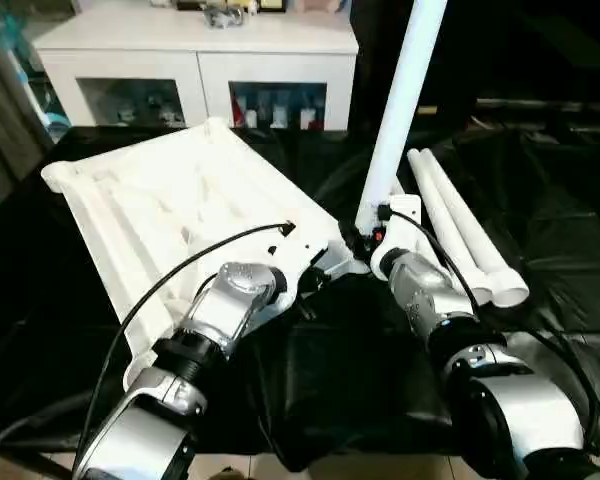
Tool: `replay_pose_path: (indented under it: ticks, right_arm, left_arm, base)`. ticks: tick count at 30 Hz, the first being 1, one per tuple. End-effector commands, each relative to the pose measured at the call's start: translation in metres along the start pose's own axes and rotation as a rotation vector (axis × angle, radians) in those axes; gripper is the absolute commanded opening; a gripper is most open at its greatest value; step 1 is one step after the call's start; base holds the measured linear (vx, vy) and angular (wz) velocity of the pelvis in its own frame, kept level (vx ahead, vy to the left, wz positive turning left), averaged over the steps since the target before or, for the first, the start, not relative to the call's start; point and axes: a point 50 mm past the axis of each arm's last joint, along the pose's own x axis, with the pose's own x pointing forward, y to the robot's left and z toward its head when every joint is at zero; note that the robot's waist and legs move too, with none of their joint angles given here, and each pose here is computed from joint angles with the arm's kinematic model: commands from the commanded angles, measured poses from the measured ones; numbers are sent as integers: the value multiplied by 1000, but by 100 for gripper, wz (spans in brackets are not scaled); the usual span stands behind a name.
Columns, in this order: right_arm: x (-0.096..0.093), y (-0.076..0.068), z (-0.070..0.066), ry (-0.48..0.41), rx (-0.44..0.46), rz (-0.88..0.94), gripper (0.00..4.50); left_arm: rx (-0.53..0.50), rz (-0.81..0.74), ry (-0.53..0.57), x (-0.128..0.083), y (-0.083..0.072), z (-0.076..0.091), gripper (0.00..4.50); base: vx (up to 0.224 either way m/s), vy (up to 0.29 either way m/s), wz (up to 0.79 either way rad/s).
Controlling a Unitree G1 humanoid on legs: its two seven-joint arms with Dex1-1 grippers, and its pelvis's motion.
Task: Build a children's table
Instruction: Rotate leg to tighten
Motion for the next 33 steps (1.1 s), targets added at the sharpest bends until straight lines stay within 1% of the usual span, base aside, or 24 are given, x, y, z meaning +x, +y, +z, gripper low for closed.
replay_pose_path:
  ticks: [1,2,3,4,6,8,9,10,11,14,15,16,17,18,20,22,23,26,29,30,32,33]
  right_arm:
    - [-3,16,-42,172,57,63,273]
    - [-3,17,-41,168,58,66,273]
    - [-3,17,-38,158,60,72,308]
    - [-2,17,-36,147,66,86,329]
    - [-1,19,-30,122,67,115,329]
    - [1,20,-22,91,49,130,357]
    - [2,19,-18,75,41,131,357]
    - [2,19,-18,75,41,131,357]
    - [2,19,-13,53,38,147,367]
    - [2,18,-5,23,21,178,396]
    - [2,18,-4,18,16,186,412]
    - [2,17,1,2,4,208,412]
    - [1,16,7,-21,-16,243,424]
    - [-2,14,15,-48,-57,296,434]
    - [-3,14,17,-53,-69,308,441]
    - [-6,11,21,-63,-113,348,441]
    - [-10,7,24,-68,-156,378,441]
    - [-18,0,26,-61,-211,441,441]
    - [-28,-6,26,-34,-255,525,441]
    - [-28,-6,26,-34,-255,525,441]
    - [-39,-15,23,7,-300,602,441]
    - [-39,-15,23,7,-300,602,441]
  left_arm:
    - [30,43,-51,-4,6,13,0]
    - [32,42,-52,-4,6,13,0]
    - [35,38,-52,-5,6,13,0]
    - [42,31,-58,-5,6,13,0]
    - [50,17,-68,-7,5,12,0]
    - [64,3,-84,-9,5,12,0]
    - [66,3,-84,-10,5,11,0]
    - [66,3,-84,-10,5,11,0]
    - [75,29,-95,-11,8,11,0]
    - [74,18,-110,-14,9,11,0]
    - [78,14,-115,-15,9,11,0]
    - [85,4,-121,-17,9,10,0]
    - [97,-11,-130,-19,8,10,0]
    - [114,-40,-145,-23,7,8,0]
    - [118,-49,-150,-24,6,8,0]
    - [139,-73,-167,-27,5,8,0]
    - [157,-107,-183,-30,3,6,0]
    - [189,-165,-186,-35,-1,1,0]
    - [199,-216,-173,-40,-2,-5,0]
    - [199,-216,-173,-40,-2,-5,0]
    - [207,-266,-159,-45,-3,-11,0]
    - [207,-266,-159,-45,-3,-11,0]
  base:
    - [0,0,0]
    - [0,0,0]
    - [0,0,0]
    - [0,0,0]
    - [0,0,0]
    - [0,0,0]
    - [0,0,0]
    - [0,0,0]
    - [0,0,0]
    - [0,0,0]
    - [0,0,0]
    - [0,0,0]
    - [0,0,0]
    - [0,0,0]
    - [0,0,0]
    - [25,-16,3]
    - [51,-31,7]
    - [60,-27,6]
    - [17,-5,0]
    - [0,0,0]
    - [0,0,0]
    - [0,0,0]
